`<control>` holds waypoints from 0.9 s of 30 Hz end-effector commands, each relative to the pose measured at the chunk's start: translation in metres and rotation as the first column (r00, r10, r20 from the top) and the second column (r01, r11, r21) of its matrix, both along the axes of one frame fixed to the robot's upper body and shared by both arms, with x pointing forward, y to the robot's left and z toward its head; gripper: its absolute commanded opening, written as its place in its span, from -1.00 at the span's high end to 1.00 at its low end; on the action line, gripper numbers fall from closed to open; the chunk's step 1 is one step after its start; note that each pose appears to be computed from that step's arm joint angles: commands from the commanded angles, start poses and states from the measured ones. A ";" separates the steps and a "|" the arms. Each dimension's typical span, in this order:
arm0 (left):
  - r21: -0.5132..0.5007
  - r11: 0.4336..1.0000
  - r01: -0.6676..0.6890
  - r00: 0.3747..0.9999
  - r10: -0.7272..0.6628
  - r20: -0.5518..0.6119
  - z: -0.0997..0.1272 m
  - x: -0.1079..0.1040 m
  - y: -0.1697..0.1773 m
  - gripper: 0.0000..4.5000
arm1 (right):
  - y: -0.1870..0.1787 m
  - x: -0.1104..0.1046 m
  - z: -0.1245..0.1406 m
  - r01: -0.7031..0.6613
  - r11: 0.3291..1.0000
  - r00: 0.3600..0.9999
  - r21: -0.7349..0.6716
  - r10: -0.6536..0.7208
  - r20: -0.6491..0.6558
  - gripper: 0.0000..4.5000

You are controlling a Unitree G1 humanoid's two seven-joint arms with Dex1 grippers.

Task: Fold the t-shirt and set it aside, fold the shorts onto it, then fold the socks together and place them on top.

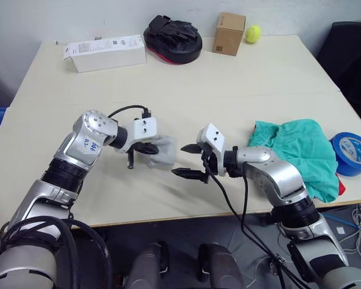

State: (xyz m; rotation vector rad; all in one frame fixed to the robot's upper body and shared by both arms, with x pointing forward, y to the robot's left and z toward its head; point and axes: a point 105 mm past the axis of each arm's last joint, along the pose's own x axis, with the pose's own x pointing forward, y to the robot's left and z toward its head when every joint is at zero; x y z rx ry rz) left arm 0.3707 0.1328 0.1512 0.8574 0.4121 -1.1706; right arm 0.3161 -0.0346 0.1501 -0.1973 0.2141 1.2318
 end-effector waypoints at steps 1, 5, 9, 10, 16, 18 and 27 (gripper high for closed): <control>0.012 0.997 -0.075 0.997 0.075 0.023 -0.003 0.005 0.026 1.00 | 0.002 -0.004 0.016 -0.020 0.999 0.999 0.043 0.018 0.046 -0.98; 0.000 0.994 -0.107 0.994 0.107 0.009 -0.009 0.000 0.038 1.00 | 0.010 -0.002 0.022 -0.031 0.998 0.998 0.054 0.028 0.064 -0.98; -0.051 0.991 -0.125 0.992 0.126 0.003 -0.011 -0.001 0.035 1.00 | 0.023 0.006 0.031 -0.027 0.996 0.996 0.086 0.019 0.087 -0.70; -0.072 0.988 -0.134 0.991 0.135 0.003 -0.011 0.000 0.033 1.00 | 0.027 0.009 0.033 -0.025 0.996 0.995 0.085 0.016 0.097 -0.57; -0.141 0.976 -0.168 0.985 0.171 0.009 -0.009 0.006 0.026 1.00 | 0.060 0.021 0.037 -0.047 0.998 0.981 0.032 0.041 0.188 0.39; -0.146 0.975 -0.170 0.985 0.172 0.006 -0.009 0.005 0.024 1.00 | 0.071 0.025 0.034 -0.046 0.999 0.977 0.002 0.045 0.210 0.70; -0.159 0.972 -0.172 0.985 0.173 -0.008 -0.012 0.000 0.020 1.00 | 0.080 0.058 -0.018 0.058 0.977 0.971 -0.207 -0.007 0.241 0.98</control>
